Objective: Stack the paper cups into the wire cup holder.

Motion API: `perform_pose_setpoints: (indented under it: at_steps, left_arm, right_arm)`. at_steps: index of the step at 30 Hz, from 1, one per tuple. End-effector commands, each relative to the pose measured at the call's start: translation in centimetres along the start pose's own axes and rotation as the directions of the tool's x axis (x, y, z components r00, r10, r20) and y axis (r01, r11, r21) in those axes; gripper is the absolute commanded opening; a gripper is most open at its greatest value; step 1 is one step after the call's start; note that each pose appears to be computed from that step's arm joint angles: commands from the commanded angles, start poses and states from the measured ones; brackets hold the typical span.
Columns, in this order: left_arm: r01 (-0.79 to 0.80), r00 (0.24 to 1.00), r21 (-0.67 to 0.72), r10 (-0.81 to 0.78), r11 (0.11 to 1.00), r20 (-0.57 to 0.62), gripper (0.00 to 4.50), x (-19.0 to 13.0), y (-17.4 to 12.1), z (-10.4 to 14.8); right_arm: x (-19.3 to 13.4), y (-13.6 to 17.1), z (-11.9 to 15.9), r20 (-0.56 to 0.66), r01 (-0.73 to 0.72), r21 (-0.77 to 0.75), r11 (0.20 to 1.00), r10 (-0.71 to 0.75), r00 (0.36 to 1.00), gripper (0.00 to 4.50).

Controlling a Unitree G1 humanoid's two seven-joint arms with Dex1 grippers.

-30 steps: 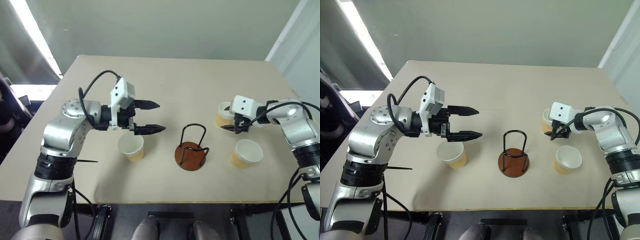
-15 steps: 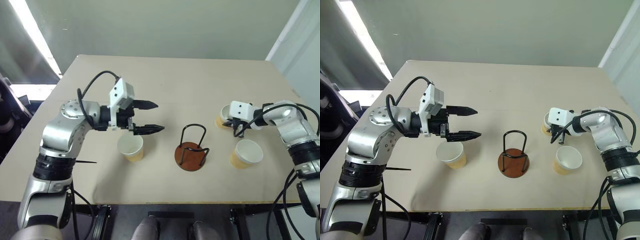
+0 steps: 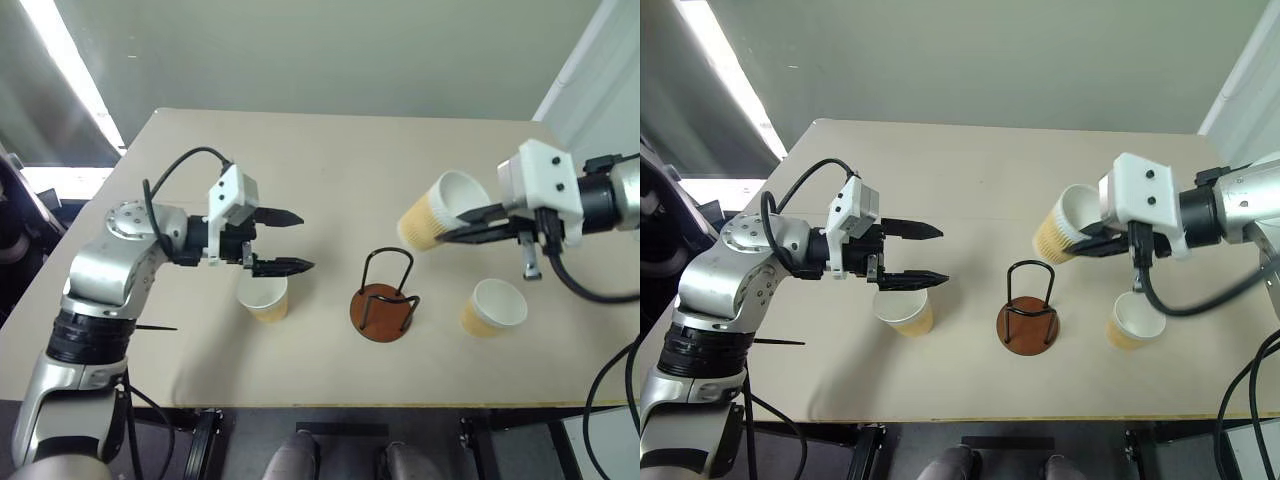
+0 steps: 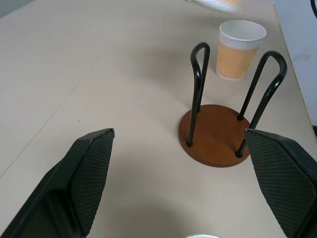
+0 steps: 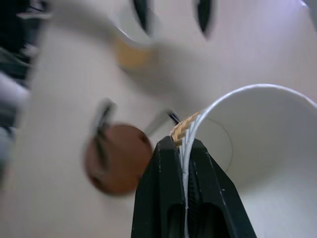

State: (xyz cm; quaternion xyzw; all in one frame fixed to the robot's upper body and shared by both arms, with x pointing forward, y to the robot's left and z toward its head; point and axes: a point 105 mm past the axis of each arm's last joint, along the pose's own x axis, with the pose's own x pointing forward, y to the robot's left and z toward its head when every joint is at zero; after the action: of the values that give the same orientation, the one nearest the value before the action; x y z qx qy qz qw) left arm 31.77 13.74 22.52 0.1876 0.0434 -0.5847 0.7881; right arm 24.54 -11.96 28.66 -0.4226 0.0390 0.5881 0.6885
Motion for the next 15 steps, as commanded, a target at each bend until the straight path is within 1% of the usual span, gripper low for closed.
perform_pose_setpoints:
  at_steps: [1,5,9,15]
  left_arm:
    - [0.006,1.0,0.048,-0.007,0.999,0.019,4.5,0.4,0.2,0.9]
    - [0.021,0.999,0.055,-0.022,0.998,0.025,4.5,1.0,0.1,0.9]
    - [0.026,0.999,0.058,-0.028,0.998,0.026,4.5,1.2,-0.1,0.9]
    - [0.009,1.0,0.057,-0.01,0.998,0.022,4.5,0.7,0.1,1.0]
  right_arm:
    - [0.1,0.8,1.2,0.001,0.001,-0.038,0.999,-0.001,1.0,0.02]
    - [1.0,1.0,0.0,-0.053,0.003,-0.072,0.997,-0.007,0.999,0.02]
    - [1.5,0.9,-0.7,-0.074,0.002,-0.09,0.996,-0.008,0.997,0.02]
    - [2.1,1.5,-0.7,-0.057,-0.039,-0.092,0.995,0.034,0.998,0.02]
